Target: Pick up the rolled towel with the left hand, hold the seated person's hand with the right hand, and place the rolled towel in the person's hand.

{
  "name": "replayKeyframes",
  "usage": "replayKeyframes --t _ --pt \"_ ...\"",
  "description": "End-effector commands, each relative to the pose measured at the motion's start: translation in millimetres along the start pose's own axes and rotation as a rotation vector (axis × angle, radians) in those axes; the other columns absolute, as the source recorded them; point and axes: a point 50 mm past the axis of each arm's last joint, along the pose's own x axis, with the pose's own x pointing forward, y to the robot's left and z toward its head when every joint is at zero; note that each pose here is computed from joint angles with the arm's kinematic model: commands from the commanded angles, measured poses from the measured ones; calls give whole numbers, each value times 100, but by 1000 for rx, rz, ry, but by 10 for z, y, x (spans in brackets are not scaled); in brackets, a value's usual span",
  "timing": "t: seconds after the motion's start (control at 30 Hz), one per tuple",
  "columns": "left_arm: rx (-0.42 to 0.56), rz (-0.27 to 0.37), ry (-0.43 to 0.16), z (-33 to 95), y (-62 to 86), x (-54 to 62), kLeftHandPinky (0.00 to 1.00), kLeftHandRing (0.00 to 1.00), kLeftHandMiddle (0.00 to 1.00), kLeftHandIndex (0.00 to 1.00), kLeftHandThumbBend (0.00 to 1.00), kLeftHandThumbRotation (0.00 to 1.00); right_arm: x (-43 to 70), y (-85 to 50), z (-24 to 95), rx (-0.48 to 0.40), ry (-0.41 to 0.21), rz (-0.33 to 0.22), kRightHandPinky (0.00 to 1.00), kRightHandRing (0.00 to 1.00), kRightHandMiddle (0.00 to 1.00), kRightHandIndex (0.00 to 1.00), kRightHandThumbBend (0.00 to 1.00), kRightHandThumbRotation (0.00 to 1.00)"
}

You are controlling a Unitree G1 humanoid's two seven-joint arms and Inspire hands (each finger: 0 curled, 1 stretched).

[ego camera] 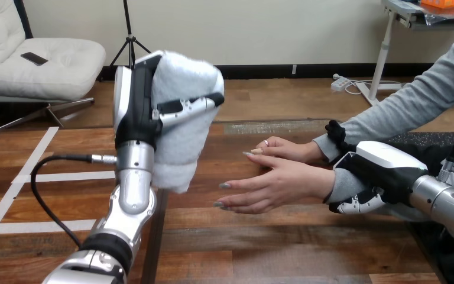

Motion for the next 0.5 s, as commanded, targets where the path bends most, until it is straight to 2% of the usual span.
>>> replayKeyframes --t 0.0,0.47 --pt "-49 30 -177 449 -53 335 37 39 43 44 56 0 59 -169 159 19 -91 -83 25 29 35 36 44 15" --pt "-112 46 -178 481 -134 315 36 39 43 44 55 0 81 -197 205 16 -107 -72 25 28 35 36 42 10"
